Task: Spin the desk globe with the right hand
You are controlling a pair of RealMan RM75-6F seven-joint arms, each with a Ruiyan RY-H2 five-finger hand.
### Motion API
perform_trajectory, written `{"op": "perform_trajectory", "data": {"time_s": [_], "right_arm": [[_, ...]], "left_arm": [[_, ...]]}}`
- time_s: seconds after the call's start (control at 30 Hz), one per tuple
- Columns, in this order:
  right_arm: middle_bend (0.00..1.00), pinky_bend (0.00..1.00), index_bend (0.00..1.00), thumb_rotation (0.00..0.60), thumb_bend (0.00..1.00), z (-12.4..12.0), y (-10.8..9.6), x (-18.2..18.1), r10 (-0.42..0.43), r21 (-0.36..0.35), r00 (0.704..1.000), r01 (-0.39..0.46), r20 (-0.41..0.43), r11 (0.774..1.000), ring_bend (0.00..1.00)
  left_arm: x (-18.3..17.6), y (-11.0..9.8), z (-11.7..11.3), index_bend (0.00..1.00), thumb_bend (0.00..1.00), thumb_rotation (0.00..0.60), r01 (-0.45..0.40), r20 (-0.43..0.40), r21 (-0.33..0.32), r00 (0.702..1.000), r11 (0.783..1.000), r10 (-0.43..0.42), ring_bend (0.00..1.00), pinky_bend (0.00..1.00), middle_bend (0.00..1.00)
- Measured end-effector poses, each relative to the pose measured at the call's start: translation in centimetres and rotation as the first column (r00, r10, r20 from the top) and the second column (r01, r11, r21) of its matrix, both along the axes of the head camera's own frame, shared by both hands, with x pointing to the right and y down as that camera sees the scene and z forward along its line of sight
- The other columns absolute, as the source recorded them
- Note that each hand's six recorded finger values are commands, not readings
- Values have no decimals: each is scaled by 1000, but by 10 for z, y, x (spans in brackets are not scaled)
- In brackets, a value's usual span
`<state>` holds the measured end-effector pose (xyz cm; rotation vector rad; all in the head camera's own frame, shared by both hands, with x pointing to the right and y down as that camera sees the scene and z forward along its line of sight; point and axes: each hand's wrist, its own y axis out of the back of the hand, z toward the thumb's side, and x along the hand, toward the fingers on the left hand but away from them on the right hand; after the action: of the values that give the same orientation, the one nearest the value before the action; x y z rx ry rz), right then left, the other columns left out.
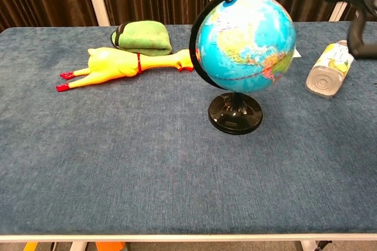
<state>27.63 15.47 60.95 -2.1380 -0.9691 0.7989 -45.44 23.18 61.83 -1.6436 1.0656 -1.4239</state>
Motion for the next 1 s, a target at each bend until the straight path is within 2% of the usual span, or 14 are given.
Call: {"op": "perform_trajectory", "data": {"time_s": [0.17,0.3,0.43,0.63,1.0], "right_arm": [[0,0,0,600,1000,3,28,-3,-41,-31,999,41,0,999,0],[0,0,0,600,1000,8,32,-7,-54,-49,999,54,-1,997,0],[0,0,0,600,1000,11,29,-9,-52,-54,999,51,-4,997,0],[0,0,0,600,1000,18,14,-7,-33,-59,999,32,-27,998,0],[0,0,0,600,1000,25,-42,-8,3,-66,999,-6,-46,998,0]], "left_arm": [[2,0,0,79,0,600,-4,1,1,1000,1000,4,0,68,59],[1,0,0,79,0,600,-1,2,0,1000,1000,1,0,68,59],[0,0,0,79,0,600,3,1,0,1000,1000,-3,0,68,59],[-2,1,0,79,0,600,5,1,-2,1000,1000,-5,0,69,59],[-6,1,1,79,0,600,17,5,-5,1000,1000,-17,0,68,59]]}}
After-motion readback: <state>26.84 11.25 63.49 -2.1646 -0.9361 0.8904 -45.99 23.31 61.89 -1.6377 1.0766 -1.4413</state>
